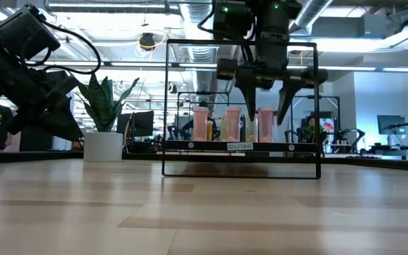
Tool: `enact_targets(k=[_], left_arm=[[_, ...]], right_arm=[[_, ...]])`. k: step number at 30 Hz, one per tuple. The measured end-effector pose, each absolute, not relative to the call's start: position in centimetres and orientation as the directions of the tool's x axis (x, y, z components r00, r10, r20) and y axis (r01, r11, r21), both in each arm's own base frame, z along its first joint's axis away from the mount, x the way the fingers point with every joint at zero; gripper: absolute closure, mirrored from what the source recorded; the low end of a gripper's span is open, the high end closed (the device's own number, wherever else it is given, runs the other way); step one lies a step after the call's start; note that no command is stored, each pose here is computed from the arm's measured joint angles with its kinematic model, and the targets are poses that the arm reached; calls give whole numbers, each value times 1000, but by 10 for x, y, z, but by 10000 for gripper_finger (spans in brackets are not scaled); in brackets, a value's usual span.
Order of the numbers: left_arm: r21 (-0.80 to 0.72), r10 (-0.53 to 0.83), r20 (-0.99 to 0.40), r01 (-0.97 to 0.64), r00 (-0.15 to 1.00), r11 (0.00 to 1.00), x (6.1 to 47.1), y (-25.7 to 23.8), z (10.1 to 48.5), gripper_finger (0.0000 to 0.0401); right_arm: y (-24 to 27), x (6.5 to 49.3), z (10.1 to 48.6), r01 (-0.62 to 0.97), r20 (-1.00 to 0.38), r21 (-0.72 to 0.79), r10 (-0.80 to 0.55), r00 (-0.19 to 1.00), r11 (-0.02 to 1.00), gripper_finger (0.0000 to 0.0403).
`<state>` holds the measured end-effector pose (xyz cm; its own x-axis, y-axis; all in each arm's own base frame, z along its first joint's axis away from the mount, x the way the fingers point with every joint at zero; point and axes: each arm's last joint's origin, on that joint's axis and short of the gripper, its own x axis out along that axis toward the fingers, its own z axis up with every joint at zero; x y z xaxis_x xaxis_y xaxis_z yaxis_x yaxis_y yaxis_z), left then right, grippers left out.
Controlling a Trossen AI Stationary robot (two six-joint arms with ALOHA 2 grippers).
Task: Pick and place medicine bottles onto shelf by color
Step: Put the orange pill bottle on the shelf aligned with the other orange pill bottles
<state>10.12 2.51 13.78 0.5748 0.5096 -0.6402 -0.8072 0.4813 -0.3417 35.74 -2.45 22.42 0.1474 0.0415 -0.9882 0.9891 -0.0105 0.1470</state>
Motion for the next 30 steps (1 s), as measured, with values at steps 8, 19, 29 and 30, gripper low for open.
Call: enact_targets(k=[8,19,29,30], left_arm=[[-341,510,-640,-807,575,481,101,25,138,310],[-342,510,-640,-807,575,481,101,25,138,310],[-342,510,-640,-807,575,481,101,25,138,310],[-342,510,-640,-807,575,481,101,25,138,310]], right_arm=[[-16,358,248,991,-992,126,-24,127,34,162],[7,310,304,961,-933,258,-234,275,104,163],[22,215,302,796,-734,578,-313,603,178,163],[22,207,300,775,-711,601,-313,630,196,163]])
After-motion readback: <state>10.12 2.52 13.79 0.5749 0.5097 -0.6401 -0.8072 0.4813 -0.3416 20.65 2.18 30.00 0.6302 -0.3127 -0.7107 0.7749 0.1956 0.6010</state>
